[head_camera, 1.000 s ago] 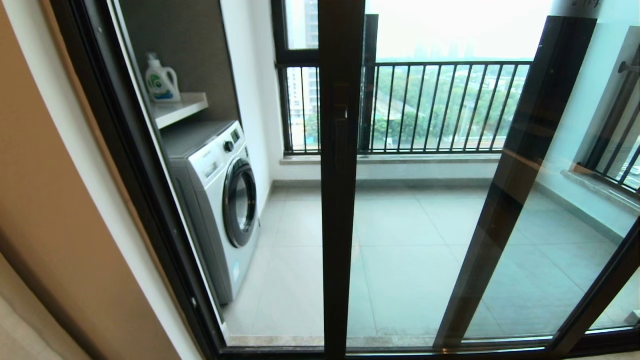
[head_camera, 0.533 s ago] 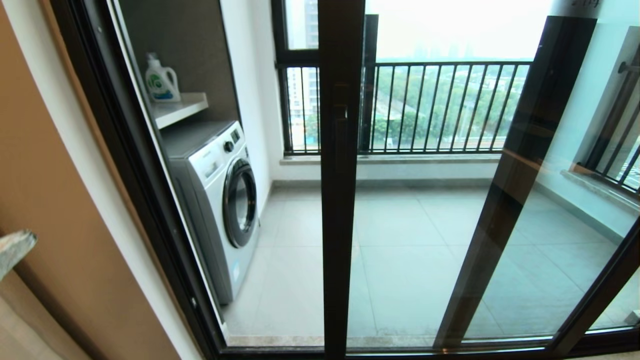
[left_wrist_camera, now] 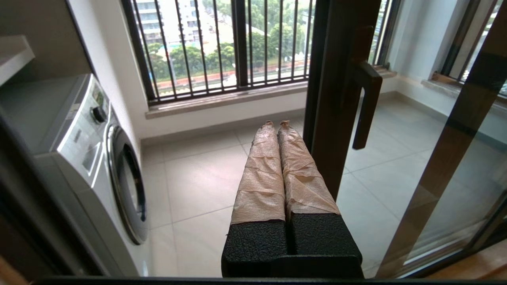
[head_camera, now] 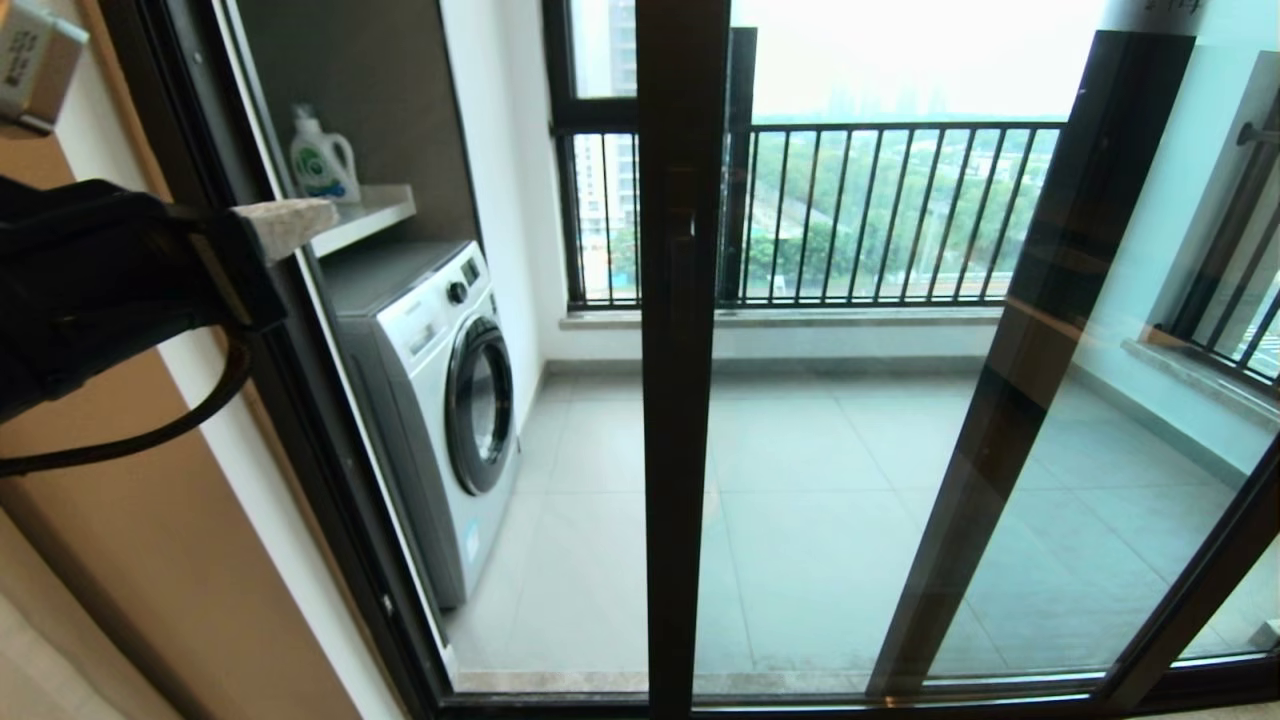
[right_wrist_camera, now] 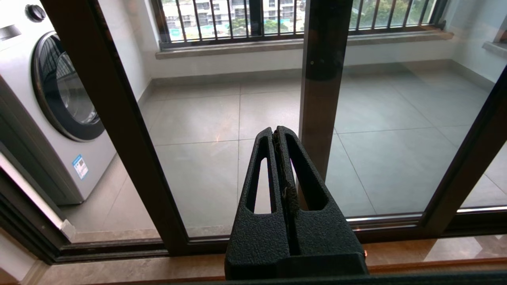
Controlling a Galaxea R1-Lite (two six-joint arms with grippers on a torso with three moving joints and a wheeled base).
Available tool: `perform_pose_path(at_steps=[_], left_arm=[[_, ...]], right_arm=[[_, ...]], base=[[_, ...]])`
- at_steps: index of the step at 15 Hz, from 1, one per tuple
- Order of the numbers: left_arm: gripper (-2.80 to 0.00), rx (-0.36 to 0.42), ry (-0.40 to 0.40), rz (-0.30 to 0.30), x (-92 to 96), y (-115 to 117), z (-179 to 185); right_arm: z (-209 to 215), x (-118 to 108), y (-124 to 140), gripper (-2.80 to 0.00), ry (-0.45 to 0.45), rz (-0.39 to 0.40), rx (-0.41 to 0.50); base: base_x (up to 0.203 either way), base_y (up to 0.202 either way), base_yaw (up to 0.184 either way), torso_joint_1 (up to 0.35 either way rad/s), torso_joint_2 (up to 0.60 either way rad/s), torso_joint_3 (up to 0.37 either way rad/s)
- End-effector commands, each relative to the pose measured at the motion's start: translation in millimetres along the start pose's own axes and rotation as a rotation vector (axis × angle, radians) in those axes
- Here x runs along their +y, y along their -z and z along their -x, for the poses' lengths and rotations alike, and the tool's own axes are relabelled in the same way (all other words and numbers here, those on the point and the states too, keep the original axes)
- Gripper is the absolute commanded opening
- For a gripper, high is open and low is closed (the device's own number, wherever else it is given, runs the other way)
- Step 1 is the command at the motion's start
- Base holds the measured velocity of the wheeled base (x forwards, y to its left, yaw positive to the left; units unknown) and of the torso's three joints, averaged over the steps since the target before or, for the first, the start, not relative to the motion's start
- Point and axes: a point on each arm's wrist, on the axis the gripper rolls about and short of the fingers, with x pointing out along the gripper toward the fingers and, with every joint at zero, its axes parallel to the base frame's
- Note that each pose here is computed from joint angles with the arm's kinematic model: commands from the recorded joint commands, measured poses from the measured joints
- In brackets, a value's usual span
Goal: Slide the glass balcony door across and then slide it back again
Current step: Close the slid door
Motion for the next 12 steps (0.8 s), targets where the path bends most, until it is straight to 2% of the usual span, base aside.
perform_pose_path(at_steps=[1, 4, 6, 7, 10, 12], left_arm=[[-2.80, 0.038, 0.036, 0.038, -17.1, 5.5, -50.0], [-2.80, 0.033, 0.049, 0.068, -28.0, 3.6, -72.1], [-2.80, 0.049, 0.059, 0.070, -43.0, 10.5, -89.2], [-2.80, 0.045, 0.057, 0.071, -51.2, 10.9, -97.4], [-2.80, 0.001, 0.019, 0.076, -58.2, 4.6, -124.9], [-2.80, 0.003, 0.037, 0.076, -69.5, 12.0, -147.1]], right_arm=[[-1.0, 0.0, 3.3, -2.80, 0.000, 0.000, 0.013], [-1.0, 0.0, 3.3, -2.80, 0.000, 0.000, 0.013], [-1.0, 0.0, 3.3, -2.80, 0.000, 0.000, 0.013], [-1.0, 0.0, 3.3, -2.80, 0.000, 0.000, 0.013], [-1.0, 0.0, 3.3, -2.80, 0.000, 0.000, 0.013], [-1.0, 0.0, 3.3, -2.80, 0.000, 0.000, 0.013]], base=[[0.000, 0.000, 0.000, 0.000, 0.00, 0.000], [0.000, 0.000, 0.000, 0.000, 0.00, 0.000], [0.000, 0.000, 0.000, 0.000, 0.00, 0.000], [0.000, 0.000, 0.000, 0.000, 0.00, 0.000], [0.000, 0.000, 0.000, 0.000, 0.00, 0.000], [0.000, 0.000, 0.000, 0.000, 0.00, 0.000]])
